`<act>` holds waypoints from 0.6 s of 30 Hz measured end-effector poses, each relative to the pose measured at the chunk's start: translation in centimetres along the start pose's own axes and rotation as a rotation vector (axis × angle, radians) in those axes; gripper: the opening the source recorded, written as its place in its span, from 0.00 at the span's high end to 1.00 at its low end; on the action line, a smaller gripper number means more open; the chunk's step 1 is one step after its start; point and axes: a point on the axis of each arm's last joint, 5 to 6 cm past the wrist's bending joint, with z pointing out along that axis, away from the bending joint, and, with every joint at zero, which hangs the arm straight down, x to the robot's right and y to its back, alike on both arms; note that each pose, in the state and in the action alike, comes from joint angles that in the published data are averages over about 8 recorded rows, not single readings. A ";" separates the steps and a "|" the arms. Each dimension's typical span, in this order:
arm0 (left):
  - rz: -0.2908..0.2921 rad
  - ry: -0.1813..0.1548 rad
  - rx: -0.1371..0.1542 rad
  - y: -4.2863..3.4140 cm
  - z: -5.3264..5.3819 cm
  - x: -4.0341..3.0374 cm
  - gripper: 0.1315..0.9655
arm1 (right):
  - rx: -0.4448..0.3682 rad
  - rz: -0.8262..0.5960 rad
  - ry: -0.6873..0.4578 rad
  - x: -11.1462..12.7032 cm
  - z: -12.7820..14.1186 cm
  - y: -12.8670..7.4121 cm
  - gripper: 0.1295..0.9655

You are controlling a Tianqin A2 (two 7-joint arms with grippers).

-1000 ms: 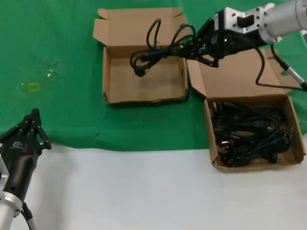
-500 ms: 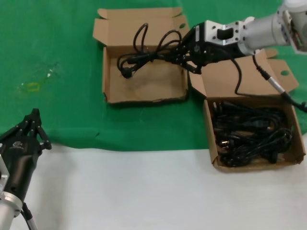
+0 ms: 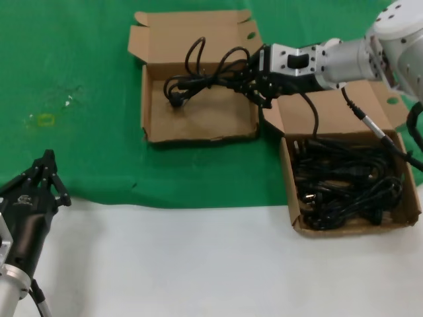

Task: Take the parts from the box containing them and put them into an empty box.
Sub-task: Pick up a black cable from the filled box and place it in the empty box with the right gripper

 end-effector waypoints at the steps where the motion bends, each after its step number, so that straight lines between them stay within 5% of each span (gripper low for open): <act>1: 0.000 0.000 0.000 0.00 0.0 0.00 0.99 | -0.004 0.000 0.003 -0.2 0.1 0.1 0.95; 18: 0.000 0.000 0.000 0.00 0.0 0.00 0.99 | -0.060 -0.011 0.045 -1.9 1.3 0.7 0.95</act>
